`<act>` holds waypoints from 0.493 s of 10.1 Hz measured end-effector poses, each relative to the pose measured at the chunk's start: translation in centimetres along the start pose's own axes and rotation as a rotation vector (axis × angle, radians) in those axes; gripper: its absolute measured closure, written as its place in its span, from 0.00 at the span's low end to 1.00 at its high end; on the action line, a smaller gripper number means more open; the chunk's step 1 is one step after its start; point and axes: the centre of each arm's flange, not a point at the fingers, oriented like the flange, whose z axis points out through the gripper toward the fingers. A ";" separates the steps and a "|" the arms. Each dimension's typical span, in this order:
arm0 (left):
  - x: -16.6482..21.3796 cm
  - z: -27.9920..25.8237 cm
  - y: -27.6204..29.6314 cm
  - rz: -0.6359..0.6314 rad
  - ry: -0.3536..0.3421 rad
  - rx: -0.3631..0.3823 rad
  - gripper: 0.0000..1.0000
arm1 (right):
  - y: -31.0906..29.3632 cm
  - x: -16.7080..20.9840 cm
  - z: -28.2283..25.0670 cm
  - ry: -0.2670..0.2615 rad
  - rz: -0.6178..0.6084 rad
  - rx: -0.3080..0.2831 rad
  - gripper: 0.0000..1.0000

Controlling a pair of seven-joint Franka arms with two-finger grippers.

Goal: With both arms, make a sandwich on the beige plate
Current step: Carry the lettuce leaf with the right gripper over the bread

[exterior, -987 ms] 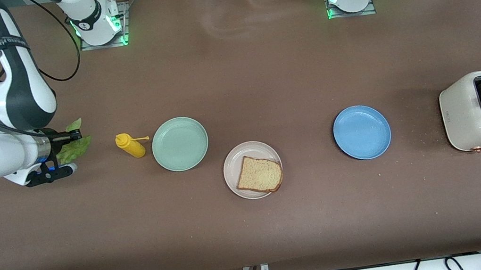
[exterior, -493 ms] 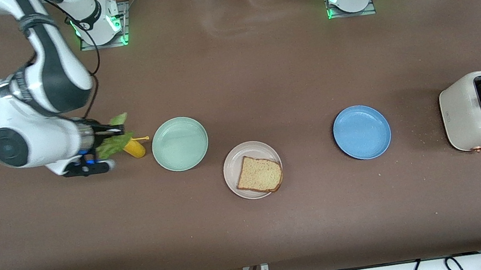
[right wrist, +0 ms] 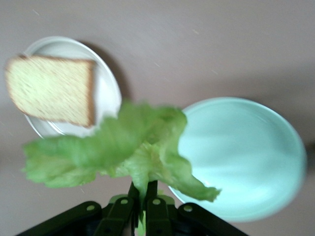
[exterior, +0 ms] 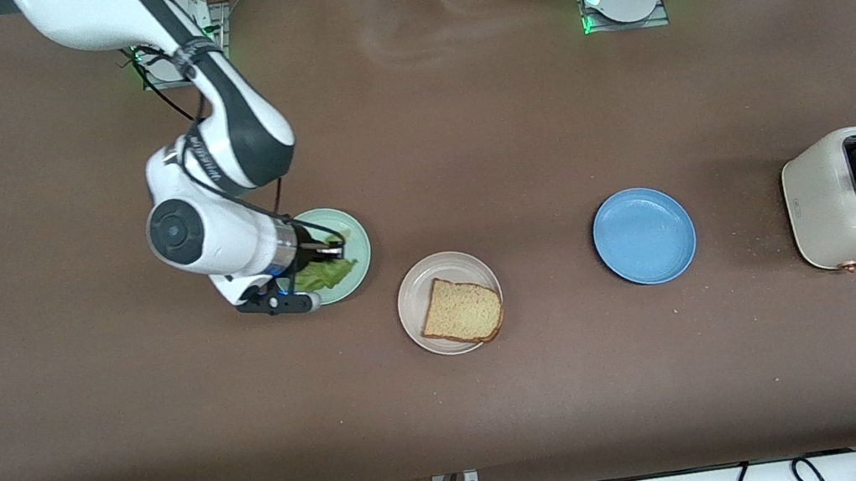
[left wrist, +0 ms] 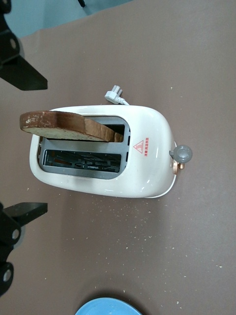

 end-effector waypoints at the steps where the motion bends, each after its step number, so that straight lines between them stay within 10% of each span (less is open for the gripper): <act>1: 0.0 0.0 0.0 0.000 0.000 0.000 0.00 | -2.0 -0.4 1.4 0.068 0.013 0.051 0.93; 5: 0.0 0.0 0.0 0.001 0.000 0.000 0.00 | -5.9 -2.4 9.3 0.227 0.007 0.174 0.93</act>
